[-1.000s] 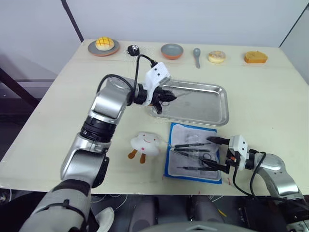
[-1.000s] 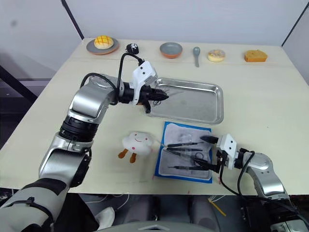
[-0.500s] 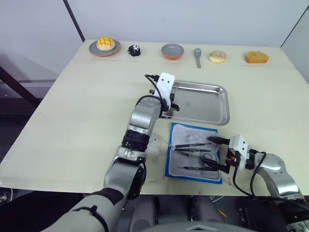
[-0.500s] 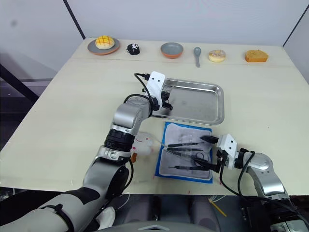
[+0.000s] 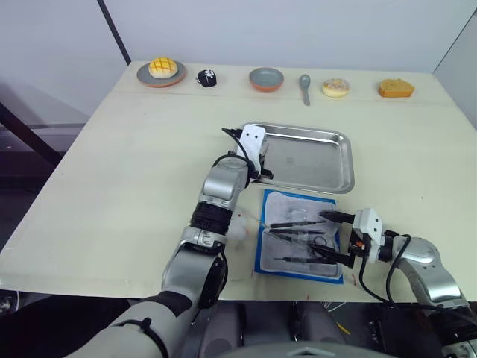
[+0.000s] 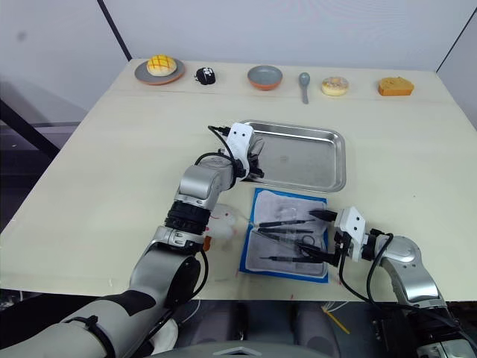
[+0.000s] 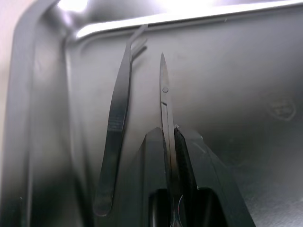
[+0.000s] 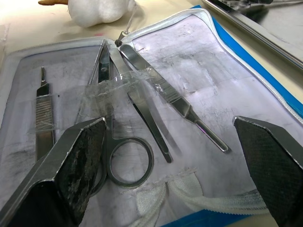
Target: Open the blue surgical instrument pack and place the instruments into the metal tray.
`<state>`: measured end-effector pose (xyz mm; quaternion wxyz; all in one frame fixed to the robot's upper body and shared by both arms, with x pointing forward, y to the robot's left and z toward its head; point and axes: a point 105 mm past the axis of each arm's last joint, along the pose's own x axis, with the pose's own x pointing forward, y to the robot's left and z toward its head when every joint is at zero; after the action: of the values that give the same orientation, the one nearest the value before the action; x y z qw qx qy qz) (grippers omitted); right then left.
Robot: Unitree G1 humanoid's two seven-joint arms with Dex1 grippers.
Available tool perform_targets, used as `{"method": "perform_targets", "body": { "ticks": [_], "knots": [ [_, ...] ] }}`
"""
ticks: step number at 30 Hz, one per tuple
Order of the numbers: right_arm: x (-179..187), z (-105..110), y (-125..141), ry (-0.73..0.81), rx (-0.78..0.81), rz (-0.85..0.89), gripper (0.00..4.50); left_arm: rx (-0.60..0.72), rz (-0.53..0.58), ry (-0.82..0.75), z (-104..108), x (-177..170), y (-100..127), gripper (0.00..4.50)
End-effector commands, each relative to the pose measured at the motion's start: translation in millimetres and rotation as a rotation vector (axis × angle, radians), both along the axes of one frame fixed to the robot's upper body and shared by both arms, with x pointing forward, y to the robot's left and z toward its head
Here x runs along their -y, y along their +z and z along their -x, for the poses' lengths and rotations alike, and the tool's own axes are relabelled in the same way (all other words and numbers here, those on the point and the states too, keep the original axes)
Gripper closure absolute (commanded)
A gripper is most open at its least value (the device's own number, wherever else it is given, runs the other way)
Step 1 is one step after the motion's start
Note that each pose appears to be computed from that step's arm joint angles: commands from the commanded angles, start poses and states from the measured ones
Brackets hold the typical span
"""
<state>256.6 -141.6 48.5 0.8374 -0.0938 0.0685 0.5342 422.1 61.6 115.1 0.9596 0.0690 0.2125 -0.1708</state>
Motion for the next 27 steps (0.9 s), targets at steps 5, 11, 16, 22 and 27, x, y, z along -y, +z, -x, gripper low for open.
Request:
{"method": "perform_targets", "body": {
  "ticks": [5, 11, 16, 22, 27],
  "knots": [
    [5.2, 7.6, -25.1, -0.019, -0.099, 0.051, 0.0, 0.056, 0.01, -0.012, -2.1, 2.6, 12.6, 2.59],
    [6.2, 6.7, -24.7, -0.02, -0.096, 0.052, 0.0, 0.143, 0.046, -0.052, -0.2, 10.6, 44.9, 0.29],
    [7.0, 7.0, -24.7, -0.023, -0.096, 0.053, 0.0, 0.222, 0.084, -0.142, 8.2, 19.0, 71.2, 0.03],
    [5.8, 6.8, -25.2, -0.024, -0.098, 0.049, 0.0, 0.312, 0.145, -0.398, 27.0, 20.5, 81.0, 0.03],
    [5.0, 7.0, -25.9, -0.025, -0.1, 0.046, 0.0, 0.363, 0.118, -0.676, 52.5, 6.3, 77.9, 0.03]
  ]
}}
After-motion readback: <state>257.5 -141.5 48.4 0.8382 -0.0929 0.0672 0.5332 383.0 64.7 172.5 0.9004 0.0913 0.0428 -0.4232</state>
